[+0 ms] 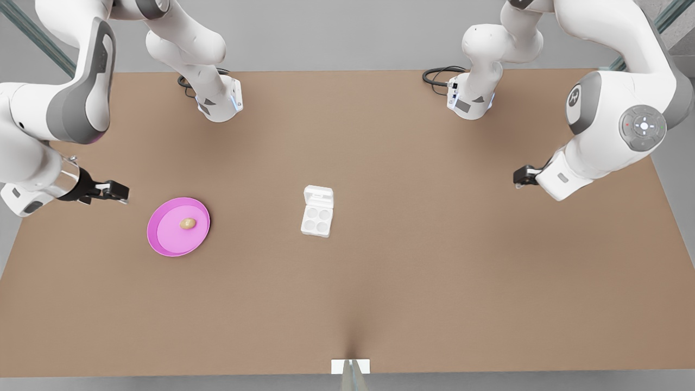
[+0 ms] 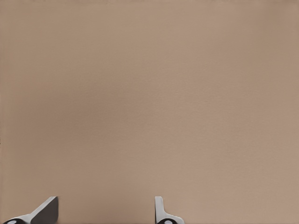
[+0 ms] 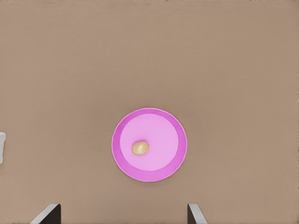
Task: Pack egg into the box and close the box lid
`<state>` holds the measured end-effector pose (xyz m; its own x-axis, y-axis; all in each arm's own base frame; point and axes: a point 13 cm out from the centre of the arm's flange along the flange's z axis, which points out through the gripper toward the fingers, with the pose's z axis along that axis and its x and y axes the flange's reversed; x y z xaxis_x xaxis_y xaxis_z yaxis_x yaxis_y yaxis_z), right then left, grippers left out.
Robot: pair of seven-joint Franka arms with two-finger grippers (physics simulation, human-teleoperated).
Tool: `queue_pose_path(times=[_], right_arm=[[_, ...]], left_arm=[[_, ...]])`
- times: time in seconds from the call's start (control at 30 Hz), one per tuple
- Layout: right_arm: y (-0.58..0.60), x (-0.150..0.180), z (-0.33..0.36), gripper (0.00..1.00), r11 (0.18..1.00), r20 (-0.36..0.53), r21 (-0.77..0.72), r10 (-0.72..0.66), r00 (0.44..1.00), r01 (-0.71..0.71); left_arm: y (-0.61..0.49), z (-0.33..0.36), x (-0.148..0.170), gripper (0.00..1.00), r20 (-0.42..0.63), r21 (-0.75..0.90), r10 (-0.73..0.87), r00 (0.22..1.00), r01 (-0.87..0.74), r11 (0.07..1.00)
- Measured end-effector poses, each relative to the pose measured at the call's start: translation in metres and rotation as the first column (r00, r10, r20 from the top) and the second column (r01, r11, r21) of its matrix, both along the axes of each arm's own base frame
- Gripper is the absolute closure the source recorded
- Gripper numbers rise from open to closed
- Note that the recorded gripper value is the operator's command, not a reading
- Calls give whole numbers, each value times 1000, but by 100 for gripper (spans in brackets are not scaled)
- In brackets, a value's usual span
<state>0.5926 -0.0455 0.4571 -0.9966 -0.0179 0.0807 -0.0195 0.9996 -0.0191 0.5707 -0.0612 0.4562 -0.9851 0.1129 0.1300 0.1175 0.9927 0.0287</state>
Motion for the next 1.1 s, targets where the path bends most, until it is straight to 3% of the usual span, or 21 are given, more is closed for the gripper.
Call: queue_pose_path(times=[0.1, 0.33, 0.57, 0.8, 0.97, 1.03, 1.1], right_arm=[[-1, 4, -11, 0, 1000, -10, 7, 7, 1000, -7], [51, 20, -130, 0, 995, -194, 34, 96, 976, -91], [53, 24, -229, 0, 996, -309, 26, 86, 947, -82], [40, 33, -258, 0, 998, -282, -3, 65, 957, -68], [67, -35, -278, 0, 991, -263, -14, 122, 957, -130], [62, -53, -283, 0, 992, -204, -18, 120, 972, -127], [46, -46, -281, 0, 995, -115, -22, 98, 989, -101]], left_arm=[[-8, 1, 10, 0, 31, 2, -4, 1000, 4, 1000], [-30, -55, 34, 0, -8, 13, -17, 1000, 17, 1000], [-37, -36, 21, 0, -11, 25, -27, 1000, 27, 999], [-27, -46, 18, 0, -39, 61, -16, 999, 18, 998], [-28, -51, 19, 0, -47, 68, -11, 999, 14, 998], [-29, -52, 19, 0, -48, 70, -8, 999, 12, 997], [-30, -53, 18, 0, -51, 71, -5, 999, 8, 997]])
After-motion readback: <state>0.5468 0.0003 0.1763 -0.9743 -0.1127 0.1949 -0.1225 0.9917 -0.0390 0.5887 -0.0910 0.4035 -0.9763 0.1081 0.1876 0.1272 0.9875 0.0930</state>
